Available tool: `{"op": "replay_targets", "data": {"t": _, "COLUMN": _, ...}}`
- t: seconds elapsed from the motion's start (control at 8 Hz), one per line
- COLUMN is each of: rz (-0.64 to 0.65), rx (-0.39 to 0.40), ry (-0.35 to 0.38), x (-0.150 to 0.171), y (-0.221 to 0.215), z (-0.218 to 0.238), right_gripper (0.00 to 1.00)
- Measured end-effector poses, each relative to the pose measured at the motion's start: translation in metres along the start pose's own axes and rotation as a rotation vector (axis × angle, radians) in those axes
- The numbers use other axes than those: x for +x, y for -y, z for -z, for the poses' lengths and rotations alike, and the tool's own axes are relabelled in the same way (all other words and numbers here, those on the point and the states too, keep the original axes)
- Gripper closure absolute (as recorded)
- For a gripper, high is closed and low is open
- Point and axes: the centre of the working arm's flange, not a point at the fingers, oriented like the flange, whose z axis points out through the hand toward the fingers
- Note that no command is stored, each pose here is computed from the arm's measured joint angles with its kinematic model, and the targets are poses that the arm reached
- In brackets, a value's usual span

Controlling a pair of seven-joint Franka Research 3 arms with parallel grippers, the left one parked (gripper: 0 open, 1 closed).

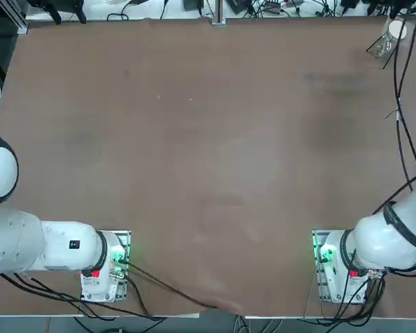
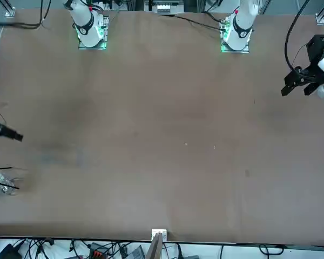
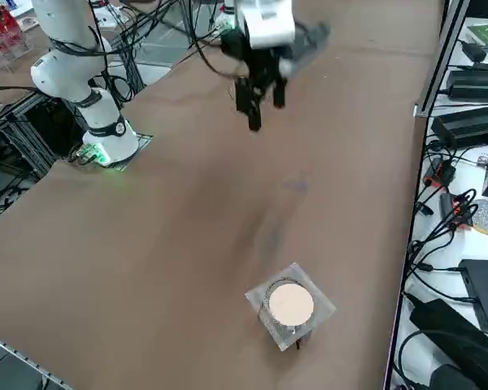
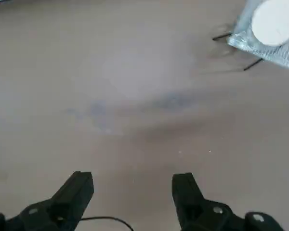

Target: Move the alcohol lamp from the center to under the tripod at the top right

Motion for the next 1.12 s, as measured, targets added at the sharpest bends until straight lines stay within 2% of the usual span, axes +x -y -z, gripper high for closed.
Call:
{"op": "replay_targets", "data": {"t": 0.25, "rz": 0.083, "rx": -0.003, "ry": -0.034, "x": -0.024, "y": 0.037, "z": 0.041, "right_gripper": 0.00}}
{"op": "replay_targets", "data": {"t": 0.5, "rz": 0.114, "rx": 0.003, "ry": -0.022, "x": -0.045, "y": 0.052, "z": 0.064, "right_gripper": 0.00}}
{"op": "replay_targets", "data": {"t": 0.88, "rz": 0.141, "rx": 0.016, "ry": -0.008, "x": -0.088, "y": 0.051, "z": 0.075, "right_gripper": 0.00}}
{"op": "replay_targets", "data": {"t": 1.12, "rz": 0.177, "rx": -0.009, "ry": 0.002, "x": -0.123, "y": 0.061, "z": 0.072, "right_gripper": 0.00}}
